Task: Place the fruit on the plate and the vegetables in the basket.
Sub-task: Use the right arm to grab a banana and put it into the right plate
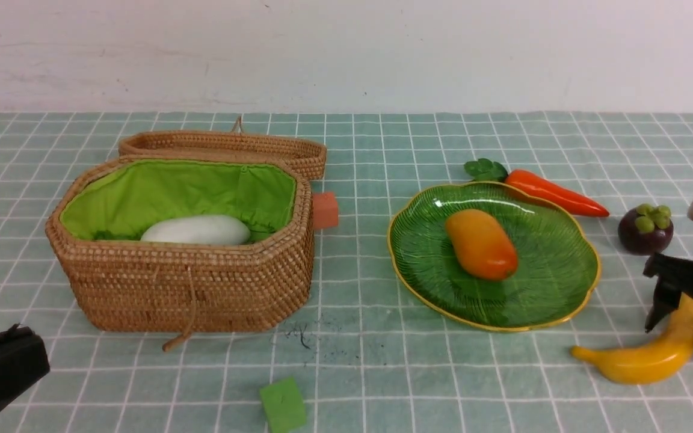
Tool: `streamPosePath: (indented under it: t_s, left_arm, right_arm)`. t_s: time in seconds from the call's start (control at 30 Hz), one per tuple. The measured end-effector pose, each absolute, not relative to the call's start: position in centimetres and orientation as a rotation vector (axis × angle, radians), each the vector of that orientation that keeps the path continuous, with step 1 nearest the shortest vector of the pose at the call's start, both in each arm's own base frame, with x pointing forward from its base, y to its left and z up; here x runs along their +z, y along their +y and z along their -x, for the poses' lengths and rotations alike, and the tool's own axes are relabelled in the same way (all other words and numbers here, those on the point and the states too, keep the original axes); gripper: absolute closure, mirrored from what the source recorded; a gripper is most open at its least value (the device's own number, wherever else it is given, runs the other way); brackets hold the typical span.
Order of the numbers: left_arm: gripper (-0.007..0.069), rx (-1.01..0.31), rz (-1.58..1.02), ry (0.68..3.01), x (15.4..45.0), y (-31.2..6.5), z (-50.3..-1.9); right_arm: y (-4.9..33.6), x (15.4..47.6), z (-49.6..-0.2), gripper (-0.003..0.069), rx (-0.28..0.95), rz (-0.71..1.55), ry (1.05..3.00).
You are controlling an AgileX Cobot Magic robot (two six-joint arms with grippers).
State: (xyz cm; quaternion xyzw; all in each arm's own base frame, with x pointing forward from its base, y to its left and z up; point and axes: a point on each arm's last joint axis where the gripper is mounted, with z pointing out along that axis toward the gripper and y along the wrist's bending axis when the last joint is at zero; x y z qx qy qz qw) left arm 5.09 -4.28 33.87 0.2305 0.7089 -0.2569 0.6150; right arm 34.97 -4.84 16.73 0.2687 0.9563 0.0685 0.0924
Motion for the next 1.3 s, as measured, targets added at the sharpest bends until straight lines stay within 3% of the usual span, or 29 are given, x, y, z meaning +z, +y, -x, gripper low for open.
streamPosePath:
  t_s: [0.17, 0.3, 0.47, 0.6, 0.67, 0.83, 0.97, 1.03, 1.13, 1.17, 1.2, 1.3]
  left_arm:
    - [0.0638, -0.595, -0.53, 1.635, 33.9, -4.3, -5.1]
    - [0.0638, -0.595, -0.53, 1.636, 33.9, -4.3, -5.1]
    - [0.0638, -0.599, -0.528, 1.629, 33.9, -4.3, -5.1]
    - [0.0638, -0.611, -0.517, 1.59, 34.3, -4.3, -5.1]
    - [0.0638, -0.615, -0.514, 1.578, 34.4, -4.3, -5.1]
    - [0.0638, -0.624, -0.505, 1.546, 34.7, -4.4, -5.1]
    - [0.0638, -0.627, -0.504, 1.538, 34.8, -4.4, -5.1]
    - [0.0638, -0.626, -0.504, 1.54, 34.8, -4.4, -5.2]
    - [0.0637, -0.626, -0.505, 1.542, 34.8, -4.5, -5.2]
    - [0.0637, -0.626, -0.505, 1.542, 34.8, -4.5, -5.2]
    - [0.0637, -0.626, -0.505, 1.542, 34.8, -4.5, -5.2]
    - [0.0637, -0.626, -0.505, 1.542, 34.8, -4.5, -5.2]
  right_arm:
    - [-4.9, 16.1, -35.0, 0.0181, 0.186, -0.744, 2.877]
    - [-5.0, 16.2, -34.9, 0.0361, 0.17, -0.601, 2.912]
    - [-4.5, 18.3, -34.3, 0.035, 0.201, -0.531, 2.934]
    - [-2.0, 24.7, -34.6, 0.035, 0.263, -0.402, 2.849]
    - [-0.1, 26.3, -35.6, 0.035, 0.281, -0.311, 2.794]
    - [2.9, 25.2, -38.9, 0.035, 0.305, -0.214, 2.724]
    - [4.0, 21.6, -42.3, 0.035, 0.301, -0.178, 2.753]
    - [4.1, 20.7, -42.8, 0.0339, 0.299, -0.166, 2.776]
    - [4.3, 20.2, -43.7, 0.0204, 0.303, -0.157, 2.798]
    - [4.3, 20.3, -43.7, 0.0204, 0.304, -0.156, 2.797]
    - [4.3, 20.9, -43.8, 0.0118, 0.308, -0.148, 2.8]
    - [4.3, 22.2, -43.7, 0.0039, 0.302, -0.128, 2.797]
